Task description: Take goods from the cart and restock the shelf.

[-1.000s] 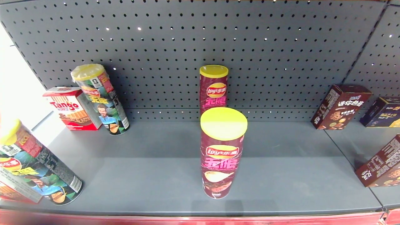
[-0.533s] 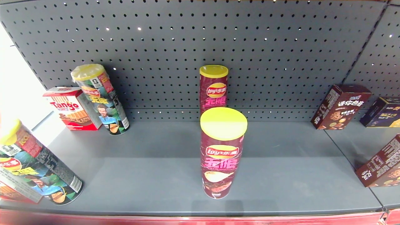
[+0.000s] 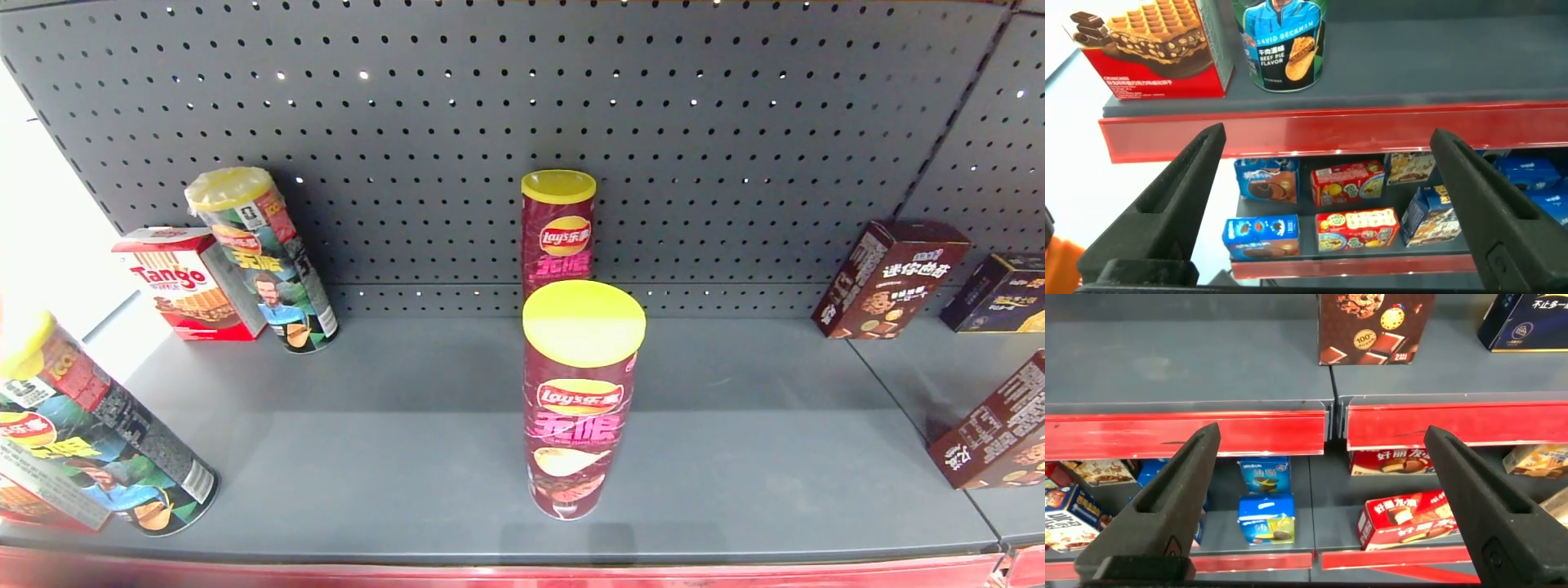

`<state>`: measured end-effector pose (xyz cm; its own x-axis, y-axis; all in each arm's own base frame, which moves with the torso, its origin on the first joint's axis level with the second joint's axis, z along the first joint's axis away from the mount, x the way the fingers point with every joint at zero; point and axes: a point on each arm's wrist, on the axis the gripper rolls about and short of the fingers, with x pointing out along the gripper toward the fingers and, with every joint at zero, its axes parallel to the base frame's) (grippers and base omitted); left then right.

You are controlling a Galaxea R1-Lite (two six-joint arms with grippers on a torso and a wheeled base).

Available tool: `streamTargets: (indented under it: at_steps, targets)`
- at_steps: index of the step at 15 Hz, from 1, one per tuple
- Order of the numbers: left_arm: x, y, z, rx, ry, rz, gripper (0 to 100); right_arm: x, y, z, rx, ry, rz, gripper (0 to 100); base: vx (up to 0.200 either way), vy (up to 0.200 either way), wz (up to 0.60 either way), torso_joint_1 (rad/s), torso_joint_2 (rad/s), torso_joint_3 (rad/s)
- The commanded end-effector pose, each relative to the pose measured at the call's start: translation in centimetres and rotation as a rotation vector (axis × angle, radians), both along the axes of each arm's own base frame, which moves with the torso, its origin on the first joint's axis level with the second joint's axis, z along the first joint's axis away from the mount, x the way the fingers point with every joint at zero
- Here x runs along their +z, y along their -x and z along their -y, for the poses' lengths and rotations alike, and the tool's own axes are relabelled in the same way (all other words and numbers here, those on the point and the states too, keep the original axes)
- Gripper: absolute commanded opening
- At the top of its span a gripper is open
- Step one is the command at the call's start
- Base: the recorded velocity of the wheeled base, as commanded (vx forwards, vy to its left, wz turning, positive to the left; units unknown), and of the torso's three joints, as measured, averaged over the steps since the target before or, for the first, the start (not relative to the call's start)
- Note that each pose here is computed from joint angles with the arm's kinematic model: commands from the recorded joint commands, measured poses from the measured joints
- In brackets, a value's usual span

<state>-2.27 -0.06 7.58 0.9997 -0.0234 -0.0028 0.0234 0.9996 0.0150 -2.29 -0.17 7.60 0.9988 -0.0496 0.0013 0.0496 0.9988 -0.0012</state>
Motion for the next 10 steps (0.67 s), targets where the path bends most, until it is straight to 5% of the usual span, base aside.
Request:
streamTargets:
  at_steps: [1,10]
  targets:
    - [0.00,0.00,0.00,0.000,-0.003,0.000,100,-0.01,0.00,0.00,0.000,0.000,0.000,100,0.000,0.000,0.00,0.000,0.00,0.000]
    - [0.00,0.00,0.00,0.000,0.000,0.000,100,-0.01,0.00,0.00,0.000,-0.001,0.000,100,-0.022,0.000,0.00,0.000,0.00,0.000]
